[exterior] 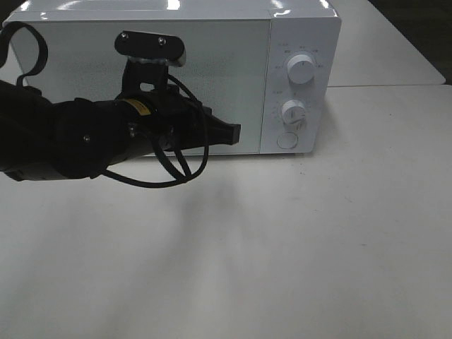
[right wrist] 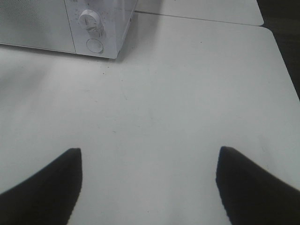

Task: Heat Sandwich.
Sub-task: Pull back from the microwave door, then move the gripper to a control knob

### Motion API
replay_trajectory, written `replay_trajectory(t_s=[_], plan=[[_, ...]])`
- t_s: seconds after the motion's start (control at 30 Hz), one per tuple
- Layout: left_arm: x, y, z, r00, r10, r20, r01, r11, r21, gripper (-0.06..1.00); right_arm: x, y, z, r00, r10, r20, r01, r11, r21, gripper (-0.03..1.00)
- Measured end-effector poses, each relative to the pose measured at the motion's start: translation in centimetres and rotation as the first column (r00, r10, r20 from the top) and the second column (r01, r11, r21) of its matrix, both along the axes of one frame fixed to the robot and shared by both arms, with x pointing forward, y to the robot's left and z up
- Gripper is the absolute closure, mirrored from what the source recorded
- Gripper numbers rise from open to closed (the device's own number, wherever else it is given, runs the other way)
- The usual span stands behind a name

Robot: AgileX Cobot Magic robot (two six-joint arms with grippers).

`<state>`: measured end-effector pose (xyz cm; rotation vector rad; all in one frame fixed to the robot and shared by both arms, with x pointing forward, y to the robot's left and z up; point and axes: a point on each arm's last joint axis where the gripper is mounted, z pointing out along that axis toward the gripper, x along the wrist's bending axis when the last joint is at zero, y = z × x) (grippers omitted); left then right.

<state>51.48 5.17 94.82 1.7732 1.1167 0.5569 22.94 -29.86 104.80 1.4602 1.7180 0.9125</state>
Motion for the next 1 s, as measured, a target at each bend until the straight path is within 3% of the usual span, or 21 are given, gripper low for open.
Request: replay_trajectory(t_s=[0.07, 0.1, 0.13, 0.17, 0.2, 0.3, 0.4, 0.53, 0.57, 0.6, 0.73, 0.93, 1.0], plan=[[-0.4, 0.0, -0.1, 0.998, -0.026, -0.059, 0.027, 0.999, 0.017, 0.65, 0.0, 0.0, 0.0, 1.0, 0.0, 0.0, 0.0, 1.0, 0.0, 0.21], [-0.4, 0.0, -0.1, 0.998, -0.026, -0.059, 0.027, 0.999, 0.017, 0.65, 0.0, 0.0, 0.0, 1.0, 0.0, 0.0, 0.0, 1.0, 0.0, 0.21], [-0.7, 0.0, -0.2, 0.995, -0.04, -0.092, 0.042, 0.999, 0.026, 0.53, 0.0, 0.0, 0.0, 1.0, 0.0, 0.0, 0.0, 1.0, 0.0, 0.21], [-1.3, 0.0, -0.3, 0.986, -0.067, -0.155, 0.074, 0.996, 0.041, 0.28, 0.0, 0.0, 0.0, 1.0, 0.0, 0.0, 0.0, 1.0, 0.0, 0.21], [-1.5, 0.0, -0.2, 0.981, -0.077, -0.177, 0.086, 0.995, 0.045, 0.16, 0.0, 0.0, 0.0, 1.0, 0.0, 0.0, 0.0, 1.0, 0.0, 0.21], [-2.1, 0.1, 0.0, 0.967, -0.106, -0.231, 0.121, 0.991, 0.055, 0.0, 0.0, 0.0, 0.0, 1.0, 0.0, 0.0, 0.0, 1.0, 0.0, 0.21], [-2.5, 0.1, 0.1, 0.957, -0.125, -0.263, 0.146, 0.987, 0.064, -0.03, 0.0, 0.0, 0.0, 1.0, 0.0, 0.0, 0.0, 1.0, 0.0, 0.21], [-3.8, 0.4, -0.1, 0.908, -0.192, -0.372, 0.253, 0.96, 0.122, -0.04, 0.0, 0.0, 0.0, 1.0, 0.0, 0.0, 0.0, 1.0, 0.0, 0.21], [-3.8, 0.4, -0.1, 0.908, -0.192, -0.372, 0.253, 0.96, 0.122, -0.04, 0.0, 0.0, 0.0, 1.0, 0.0, 0.0, 0.0, 1.0, 0.0, 0.21], [-4.4, 0.6, -0.2, 0.879, -0.215, -0.426, 0.303, 0.941, 0.148, -0.04, 0.0, 0.0, 0.0, 1.0, 0.0, 0.0, 0.0, 1.0, 0.0, 0.21], [-5.8, 1.3, 0.3, 0.816, -0.249, -0.521, 0.396, 0.899, 0.189, -0.04, 0.0, 0.0, 0.0, 1.0, 0.0, 0.0, 0.0, 1.0, 0.0, 0.21], [-6.5, 2.1, 1.2, 0.79, -0.247, -0.56, 0.426, 0.88, 0.212, -0.04, 0.0, 0.0, 0.0, 1.0, 0.0, 0.0, 0.0, 1.0, 0.0, 0.21], [-6.3, 3.0, 1.5, 0.781, -0.21, -0.588, 0.402, 0.89, 0.216, -0.04, 0.0, 0.0, 0.0, 1.0, 0.0, 0.0, 0.0, 1.0, 0.0, 0.21]])
